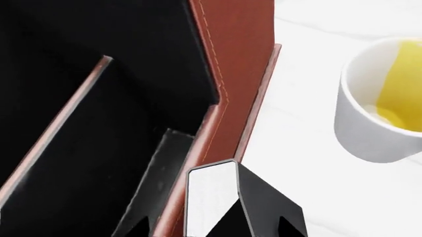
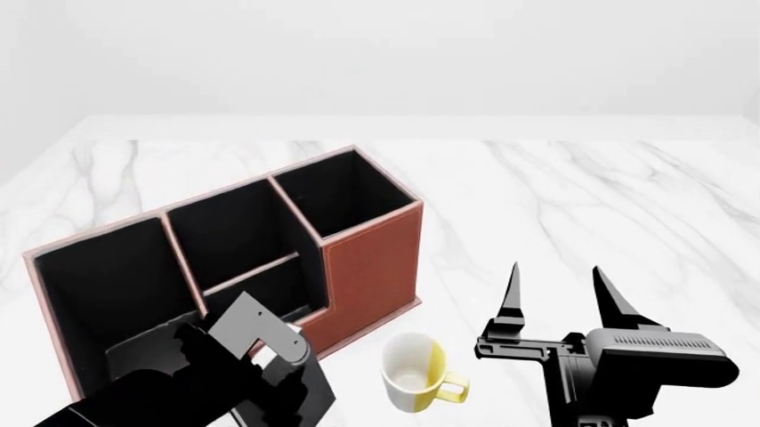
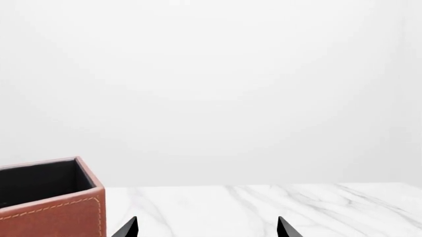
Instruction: Pick up the book and place it in the right compartment of the caddy.
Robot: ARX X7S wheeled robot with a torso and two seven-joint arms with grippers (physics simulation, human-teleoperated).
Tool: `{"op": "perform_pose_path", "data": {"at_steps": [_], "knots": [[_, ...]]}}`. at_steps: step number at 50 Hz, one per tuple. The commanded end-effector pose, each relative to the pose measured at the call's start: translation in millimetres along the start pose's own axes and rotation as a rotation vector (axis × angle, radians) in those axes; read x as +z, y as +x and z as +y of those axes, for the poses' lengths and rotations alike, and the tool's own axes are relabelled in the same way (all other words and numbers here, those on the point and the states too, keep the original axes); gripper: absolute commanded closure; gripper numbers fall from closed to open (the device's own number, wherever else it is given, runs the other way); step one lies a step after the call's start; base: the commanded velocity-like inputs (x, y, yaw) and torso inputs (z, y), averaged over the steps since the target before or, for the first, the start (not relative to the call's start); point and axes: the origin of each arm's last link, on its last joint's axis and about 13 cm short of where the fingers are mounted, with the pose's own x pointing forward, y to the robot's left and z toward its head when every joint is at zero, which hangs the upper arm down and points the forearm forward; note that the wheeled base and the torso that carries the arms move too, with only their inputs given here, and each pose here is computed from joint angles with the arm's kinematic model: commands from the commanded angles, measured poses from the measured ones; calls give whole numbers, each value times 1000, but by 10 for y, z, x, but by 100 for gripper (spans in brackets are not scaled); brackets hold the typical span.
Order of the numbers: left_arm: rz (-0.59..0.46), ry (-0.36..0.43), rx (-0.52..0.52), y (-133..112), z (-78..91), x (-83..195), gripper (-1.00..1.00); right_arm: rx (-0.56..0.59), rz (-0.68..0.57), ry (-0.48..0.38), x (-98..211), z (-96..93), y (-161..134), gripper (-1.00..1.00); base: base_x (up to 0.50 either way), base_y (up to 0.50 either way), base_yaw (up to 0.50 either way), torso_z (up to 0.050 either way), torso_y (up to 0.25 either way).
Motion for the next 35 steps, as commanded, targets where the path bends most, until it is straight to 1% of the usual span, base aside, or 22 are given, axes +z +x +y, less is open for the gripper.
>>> {"op": "perform_pose_path", "data": {"at_steps": [1, 22, 29, 33, 35], "knots": [[132, -50, -47, 249, -275, -260, 100, 2, 1, -6, 11, -6, -2, -100, 0, 0, 0, 0, 0], [84, -31, -62, 164, -303, -219, 100, 2, 3, -9, -1, -7, 3, -100, 0, 0, 0, -5, 0], [38, -20, -72, 60, -334, -162, 100, 2, 3, -8, -6, -7, 5, -100, 0, 0, 0, -5, 0], [-9, -19, -66, -18, -341, -99, 100, 1, 2, -8, -5, -8, 6, -100, 0, 0, 0, -3, 0], [-51, -18, -56, -82, -341, -46, 100, 1, 2, -8, -10, -8, 8, -100, 0, 0, 0, 0, 0]]}}
